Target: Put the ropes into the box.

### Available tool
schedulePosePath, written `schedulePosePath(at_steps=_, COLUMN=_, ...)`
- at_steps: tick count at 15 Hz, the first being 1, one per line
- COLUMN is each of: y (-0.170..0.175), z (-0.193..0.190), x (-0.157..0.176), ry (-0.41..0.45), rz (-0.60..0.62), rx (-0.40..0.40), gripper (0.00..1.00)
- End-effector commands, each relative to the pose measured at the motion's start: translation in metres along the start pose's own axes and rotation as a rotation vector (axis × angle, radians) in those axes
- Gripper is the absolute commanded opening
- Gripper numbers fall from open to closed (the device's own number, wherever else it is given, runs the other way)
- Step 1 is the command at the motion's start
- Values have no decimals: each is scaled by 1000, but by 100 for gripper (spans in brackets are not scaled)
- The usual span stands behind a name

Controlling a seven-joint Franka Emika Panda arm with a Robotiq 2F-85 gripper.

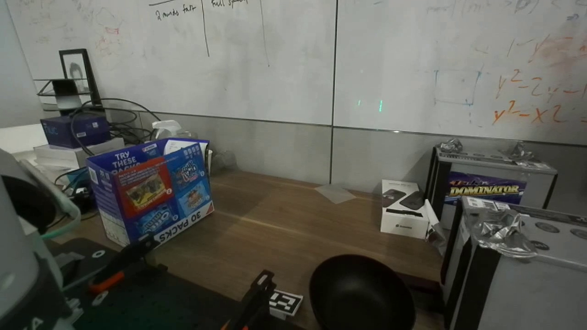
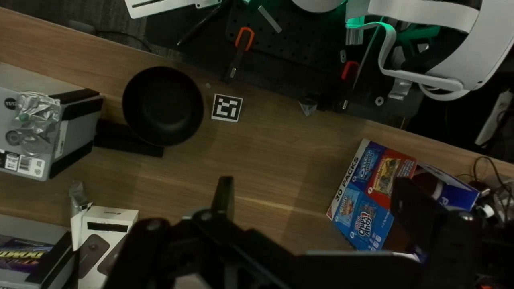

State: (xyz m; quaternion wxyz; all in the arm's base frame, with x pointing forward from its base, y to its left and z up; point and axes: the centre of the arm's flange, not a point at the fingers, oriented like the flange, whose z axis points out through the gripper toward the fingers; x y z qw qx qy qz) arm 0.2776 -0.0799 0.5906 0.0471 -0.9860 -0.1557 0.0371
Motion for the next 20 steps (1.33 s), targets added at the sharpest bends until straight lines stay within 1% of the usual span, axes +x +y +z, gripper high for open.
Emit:
schedulePosePath(at_steps=1, y=17, z=30, x=-18, ry=-3, rz=-44, rx=25, gripper=100)
schedulePosePath(at_steps=5, y=15, z=56, x=-18, ry=-42, rz=-72, rx=46, gripper=100)
schedulePosePath(at_steps=9, y=13, z=66, x=-16, ry=-52, rz=-77, rx=45, gripper=100)
schedulePosePath(at_steps=13, y=20, z=64, x=-21, ry=-3, rz=-22, rx=14, gripper=100)
schedulePosePath(at_steps=14, y=18, z=67, x=-9, ry=-52, rz=-47, rx=53, gripper=100)
schedulePosePath(at_steps=20, y=21, z=65, x=-14, ry=-26, rz=-30, rx=45, gripper=100)
